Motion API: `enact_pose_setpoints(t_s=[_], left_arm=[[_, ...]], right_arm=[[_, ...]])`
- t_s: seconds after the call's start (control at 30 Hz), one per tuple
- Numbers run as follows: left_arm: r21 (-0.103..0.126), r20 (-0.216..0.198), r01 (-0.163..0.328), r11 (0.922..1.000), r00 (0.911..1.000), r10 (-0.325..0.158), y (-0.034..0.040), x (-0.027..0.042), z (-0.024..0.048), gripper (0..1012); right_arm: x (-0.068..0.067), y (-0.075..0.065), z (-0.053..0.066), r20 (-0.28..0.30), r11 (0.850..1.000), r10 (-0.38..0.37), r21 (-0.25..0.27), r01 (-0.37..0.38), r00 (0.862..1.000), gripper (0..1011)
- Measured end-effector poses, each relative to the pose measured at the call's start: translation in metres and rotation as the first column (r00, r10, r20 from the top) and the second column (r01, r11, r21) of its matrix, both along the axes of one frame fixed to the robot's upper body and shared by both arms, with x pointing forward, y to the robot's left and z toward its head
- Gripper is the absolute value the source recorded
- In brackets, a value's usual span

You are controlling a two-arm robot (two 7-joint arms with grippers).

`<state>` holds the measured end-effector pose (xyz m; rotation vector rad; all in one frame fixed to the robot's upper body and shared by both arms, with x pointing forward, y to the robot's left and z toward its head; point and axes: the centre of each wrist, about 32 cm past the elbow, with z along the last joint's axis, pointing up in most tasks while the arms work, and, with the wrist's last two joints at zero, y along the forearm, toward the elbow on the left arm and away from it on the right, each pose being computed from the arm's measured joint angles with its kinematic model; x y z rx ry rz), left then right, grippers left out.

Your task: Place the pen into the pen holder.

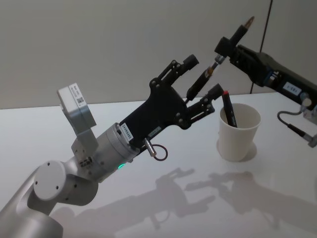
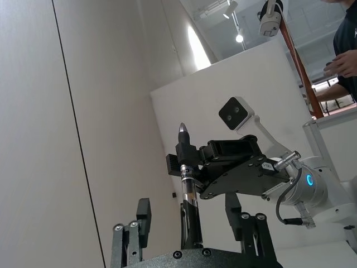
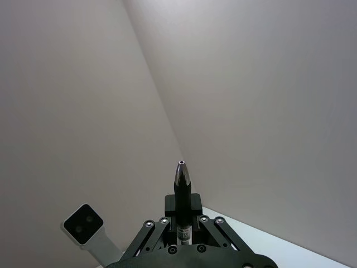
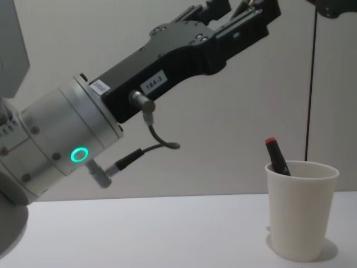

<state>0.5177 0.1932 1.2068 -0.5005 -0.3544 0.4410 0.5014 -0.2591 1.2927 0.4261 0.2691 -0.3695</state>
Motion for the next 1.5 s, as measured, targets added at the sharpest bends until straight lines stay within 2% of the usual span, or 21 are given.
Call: enact_pose_setpoints(t_s=[0.13, 0.27, 0.57, 0.67, 0.77, 0.9, 1.0, 1.03, 1.17, 1.27, 1.33, 1.37, 1.43, 1.47, 1.5], left_arm=[[0.000, 0.000, 0.000, 1.0000, 1.0000, 0.000, 0.0000, 0.0000, 0.0000, 907], [0.000, 0.000, 0.000, 1.0000, 1.0000, 0.000, 0.0000, 0.0000, 0.0000, 1001], [0.000, 0.000, 0.000, 1.0000, 1.0000, 0.000, 0.0000, 0.0000, 0.0000, 1001], [0.001, -0.001, -0.001, 1.0000, 1.0000, 0.001, 0.0004, -0.0001, -0.0001, 1001], [0.004, -0.001, -0.007, 1.0000, 1.0000, 0.007, 0.0018, -0.0006, 0.0005, 1001], [0.017, -0.001, -0.035, 0.9992, 0.9994, 0.035, 0.0067, -0.0028, 0.0039, 1001], [0.034, 0.001, -0.062, 0.9975, 0.9980, 0.062, 0.0116, -0.0048, 0.0081, 1001], [0.045, 0.001, -0.077, 0.9960, 0.9971, 0.077, 0.0142, -0.0057, 0.0105, 1001], [0.066, 0.005, -0.111, 0.9916, 0.9939, 0.111, 0.0199, -0.0078, 0.0165, 1001], [0.103, 0.015, -0.156, 0.9823, 0.9877, 0.155, 0.0287, -0.0110, 0.0270, 1001], [0.118, 0.019, -0.175, 0.9775, 0.9846, 0.174, 0.0324, -0.0120, 0.0310, 1001], [0.136, 0.022, -0.197, 0.9710, 0.9805, 0.196, 0.0357, -0.0131, 0.0354, 1001], [0.152, 0.030, -0.216, 0.9645, 0.9764, 0.214, 0.0398, -0.0144, 0.0408, 1001], [0.170, 0.035, -0.238, 0.9564, 0.9714, 0.235, 0.0433, -0.0156, 0.0454, 1001], [0.178, 0.039, -0.248, 0.9524, 0.9689, 0.245, 0.0450, -0.0161, 0.0479, 1001]], right_arm=[[0.000, 0.000, 0.000, 0.003, 1.000, -0.003, 0.001, 0.003, 1.000, 131], [0.001, -0.002, 0.006, 0.026, 1.000, -0.024, 0.015, 0.023, 0.999, 131], [0.001, -0.013, 0.028, 0.103, 0.994, -0.097, 0.065, 0.090, 0.990, 131], [0.001, -0.022, 0.039, 0.140, 0.988, -0.143, 0.087, 0.131, 0.980, 131], [0.000, -0.029, 0.045, 0.161, 0.983, -0.172, 0.097, 0.157, 0.972, 131], [-0.004, -0.042, 0.054, 0.188, 0.972, -0.224, 0.110, 0.206, 0.956, 131], [-0.008, -0.053, 0.057, 0.199, 0.962, -0.265, 0.117, 0.246, 0.944, 131], [-0.011, -0.059, 0.057, 0.202, 0.957, -0.285, 0.116, 0.266, 0.937, 131], [-0.019, -0.070, 0.056, 0.201, 0.945, -0.323, 0.112, 0.306, 0.925, 131], [-0.025, -0.075, 0.054, 0.196, 0.939, -0.342, 0.103, 0.327, 0.919, 131], [-0.029, -0.079, 0.053, 0.193, 0.936, -0.351, 0.089, 0.340, 0.916, 131], [-0.030, -0.080, 0.052, 0.192, 0.935, -0.353, 0.085, 0.343, 0.916, 131], [-0.032, -0.082, 0.051, 0.191, 0.934, -0.358, 0.075, 0.350, 0.914, 131], [-0.035, -0.083, 0.050, 0.190, 0.932, -0.362, 0.060, 0.357, 0.913, 131], [-0.035, -0.084, 0.051, 0.192, 0.931, -0.364, 0.053, 0.361, 0.911, 131]])
